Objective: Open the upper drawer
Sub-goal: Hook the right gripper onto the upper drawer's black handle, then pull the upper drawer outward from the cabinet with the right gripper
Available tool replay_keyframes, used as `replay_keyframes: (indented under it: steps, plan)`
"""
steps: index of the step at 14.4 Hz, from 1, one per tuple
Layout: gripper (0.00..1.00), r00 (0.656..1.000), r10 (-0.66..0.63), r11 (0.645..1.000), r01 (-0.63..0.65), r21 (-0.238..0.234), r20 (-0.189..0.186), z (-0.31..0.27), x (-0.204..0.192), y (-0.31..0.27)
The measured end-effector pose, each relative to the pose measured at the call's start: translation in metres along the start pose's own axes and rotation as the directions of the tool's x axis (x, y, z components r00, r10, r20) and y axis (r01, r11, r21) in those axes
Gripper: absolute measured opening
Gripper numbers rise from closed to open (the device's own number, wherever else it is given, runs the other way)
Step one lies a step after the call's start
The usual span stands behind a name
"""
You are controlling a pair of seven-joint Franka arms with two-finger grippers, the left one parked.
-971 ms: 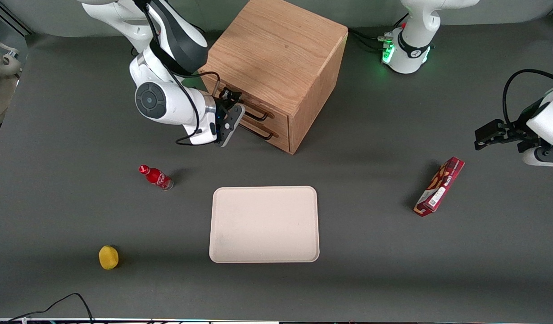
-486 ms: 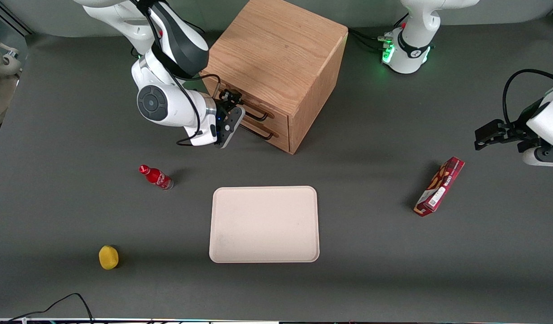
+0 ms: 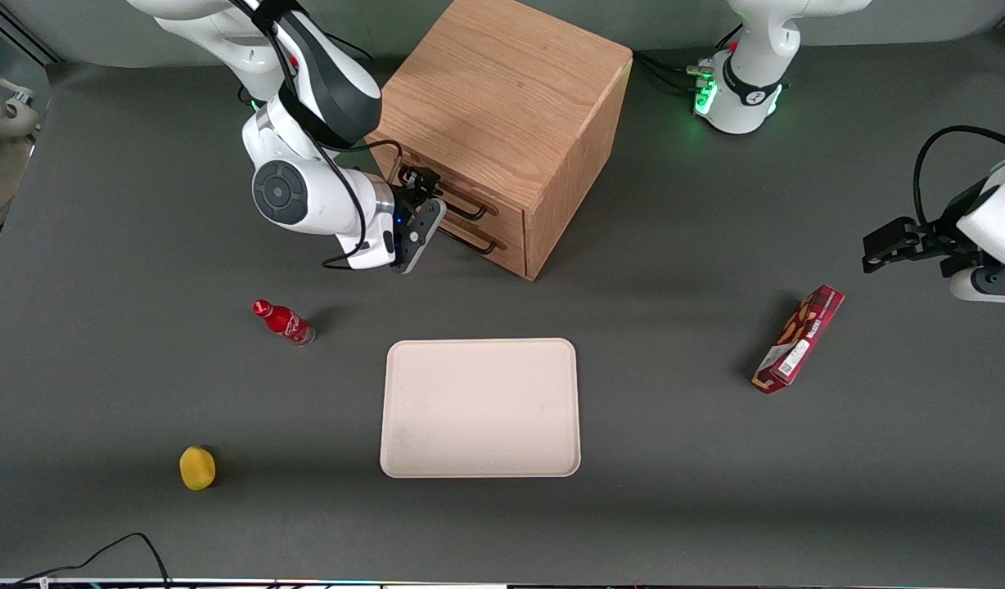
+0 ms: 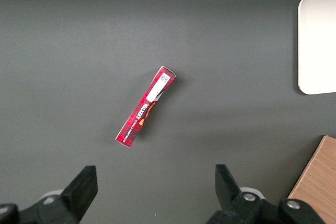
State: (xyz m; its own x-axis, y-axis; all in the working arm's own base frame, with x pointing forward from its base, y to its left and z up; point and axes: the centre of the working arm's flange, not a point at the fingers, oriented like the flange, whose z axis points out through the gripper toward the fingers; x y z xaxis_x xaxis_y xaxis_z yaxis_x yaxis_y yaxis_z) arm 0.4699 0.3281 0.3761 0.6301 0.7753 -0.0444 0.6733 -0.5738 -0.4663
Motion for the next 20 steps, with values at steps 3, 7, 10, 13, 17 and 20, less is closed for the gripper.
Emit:
replay_keyframes:
  steps: [3, 7, 10, 13, 17, 20]
  plan:
    - [1.0, 1.0, -0.004, 1.0, 0.004, -0.007, 0.009, 0.002, 0.0, 0.002]
    - [1.0, 1.0, -0.006, 0.999, 0.007, -0.037, 0.019, 0.004, -0.001, 0.014]
    - [1.0, 1.0, 0.0, 0.999, 0.0, -0.054, 0.014, 0.0, 0.0, 0.028]
    - [1.0, 1.0, 0.009, 0.998, -0.01, -0.057, -0.004, -0.009, 0.006, 0.043]
    - [1.0, 1.0, 0.019, 0.998, -0.02, -0.058, -0.01, -0.021, 0.012, 0.064]
    - [1.0, 1.0, 0.018, 0.998, -0.018, -0.055, 0.002, -0.032, 0.018, 0.074]
